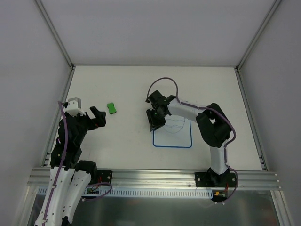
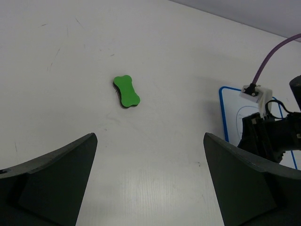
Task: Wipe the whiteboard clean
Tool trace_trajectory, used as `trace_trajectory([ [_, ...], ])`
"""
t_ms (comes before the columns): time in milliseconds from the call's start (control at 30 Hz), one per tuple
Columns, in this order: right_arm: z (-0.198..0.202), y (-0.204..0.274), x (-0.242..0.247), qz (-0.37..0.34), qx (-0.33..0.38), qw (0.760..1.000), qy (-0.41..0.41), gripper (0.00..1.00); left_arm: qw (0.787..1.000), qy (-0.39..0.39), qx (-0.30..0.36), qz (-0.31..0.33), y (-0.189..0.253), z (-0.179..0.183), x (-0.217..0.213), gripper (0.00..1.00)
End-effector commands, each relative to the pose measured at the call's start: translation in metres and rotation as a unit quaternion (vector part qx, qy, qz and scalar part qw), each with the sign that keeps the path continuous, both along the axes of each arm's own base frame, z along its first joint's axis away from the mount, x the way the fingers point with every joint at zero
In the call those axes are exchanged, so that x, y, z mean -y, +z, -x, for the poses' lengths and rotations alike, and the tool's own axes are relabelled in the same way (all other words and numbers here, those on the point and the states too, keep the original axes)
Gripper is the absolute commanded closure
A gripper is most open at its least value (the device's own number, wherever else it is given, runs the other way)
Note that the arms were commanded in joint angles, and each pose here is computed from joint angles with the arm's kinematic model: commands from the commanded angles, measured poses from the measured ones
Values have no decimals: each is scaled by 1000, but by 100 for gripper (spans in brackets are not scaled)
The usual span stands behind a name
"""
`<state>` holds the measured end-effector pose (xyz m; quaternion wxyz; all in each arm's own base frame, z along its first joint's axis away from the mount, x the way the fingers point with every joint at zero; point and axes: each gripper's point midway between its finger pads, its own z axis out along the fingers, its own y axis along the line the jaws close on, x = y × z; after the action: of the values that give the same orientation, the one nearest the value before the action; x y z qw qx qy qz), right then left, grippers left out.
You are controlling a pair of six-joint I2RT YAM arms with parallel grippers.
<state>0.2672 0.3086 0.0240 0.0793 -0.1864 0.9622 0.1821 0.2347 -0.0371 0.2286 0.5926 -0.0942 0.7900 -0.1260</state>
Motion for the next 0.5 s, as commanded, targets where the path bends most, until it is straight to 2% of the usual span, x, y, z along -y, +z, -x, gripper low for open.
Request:
trace_trajectory([
  [0,33,8,-31,-12,-33,998,46,66,1000,0,16,1,5,-1,1,1],
  [33,42,11,-41,-17,-32,997,63,64,1000,1,14,1,4,-2,1,1],
  [167,36,42,-59,-44,1,996,76,57,1000,2,9,0,1,-3,0,1],
  [233,23,72,-54,-57,43,996,62,52,1000,2,4,0,-1,-4,0,1],
  [267,19,83,-50,-62,58,995,55,45,1000,2,0,2,-3,-5,1,1],
  [300,14,108,-43,-79,84,992,45,42,1000,3,-5,4,-5,-6,1,1],
  [433,-15,135,21,-54,154,986,-43,34,999,-7,-36,12,-12,-14,8,1],
  [467,-11,122,41,-33,146,987,-60,30,998,-11,-55,12,-19,-19,10,1],
])
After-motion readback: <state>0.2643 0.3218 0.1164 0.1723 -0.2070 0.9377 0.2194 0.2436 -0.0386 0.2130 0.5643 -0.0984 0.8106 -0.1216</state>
